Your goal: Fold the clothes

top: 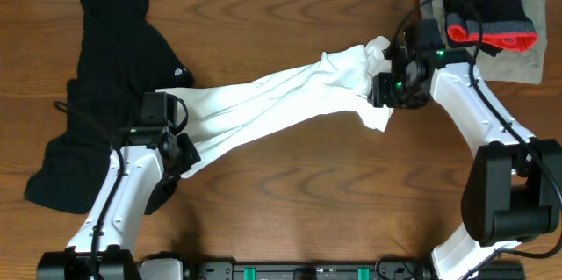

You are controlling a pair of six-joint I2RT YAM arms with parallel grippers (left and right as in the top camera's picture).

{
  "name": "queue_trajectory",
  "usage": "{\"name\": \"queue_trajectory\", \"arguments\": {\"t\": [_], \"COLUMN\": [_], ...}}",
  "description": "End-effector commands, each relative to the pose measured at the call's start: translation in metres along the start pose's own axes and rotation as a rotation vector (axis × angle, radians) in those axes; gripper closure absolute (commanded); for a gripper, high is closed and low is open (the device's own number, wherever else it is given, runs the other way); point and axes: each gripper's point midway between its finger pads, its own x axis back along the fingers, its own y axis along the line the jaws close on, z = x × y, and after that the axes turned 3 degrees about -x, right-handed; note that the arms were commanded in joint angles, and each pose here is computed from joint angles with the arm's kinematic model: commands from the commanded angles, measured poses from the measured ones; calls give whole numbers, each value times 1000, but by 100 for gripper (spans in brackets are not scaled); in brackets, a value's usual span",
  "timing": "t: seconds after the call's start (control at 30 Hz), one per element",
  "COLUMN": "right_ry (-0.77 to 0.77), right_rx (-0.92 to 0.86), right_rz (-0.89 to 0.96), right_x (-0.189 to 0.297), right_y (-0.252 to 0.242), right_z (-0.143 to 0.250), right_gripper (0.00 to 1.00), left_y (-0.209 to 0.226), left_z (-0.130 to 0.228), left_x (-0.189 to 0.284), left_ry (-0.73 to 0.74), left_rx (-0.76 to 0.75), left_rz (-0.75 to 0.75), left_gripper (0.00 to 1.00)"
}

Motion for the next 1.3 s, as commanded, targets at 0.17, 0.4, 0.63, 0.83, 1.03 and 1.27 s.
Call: {"name": "queue_trajectory", "arguments": {"t": [0.17, 0.4, 0.63, 0.83, 1.03, 1.27], "right_ry": [-20, -93, -108, -88, -121, -113], "right_rx": [-21, -64, -66, -37, -5, 16], "right_rz": [-40, 12, 41, 80, 102, 31], "right_x": [-14, 11, 30, 30, 53, 60], "right_y": [0, -28, -64, -74, -88, -85], "right_z": [5, -16, -23, -18, -33, -32], "right_gripper": [99, 99, 99, 99, 99, 99], "left_y": [3, 3, 3, 4, 24, 28], "left_z": [-5, -5, -5, -3, 5, 3], "left_x": [1, 1, 1, 1, 3, 4], "left_ry": [-14, -14, -14, -6, 20, 9], "left_rx": [-8, -8, -9, -33, -58, -59], "left_rz": [-20, -20, -20, -24, -124, -151], "left_gripper": [94, 94, 94, 94, 94, 94]}}
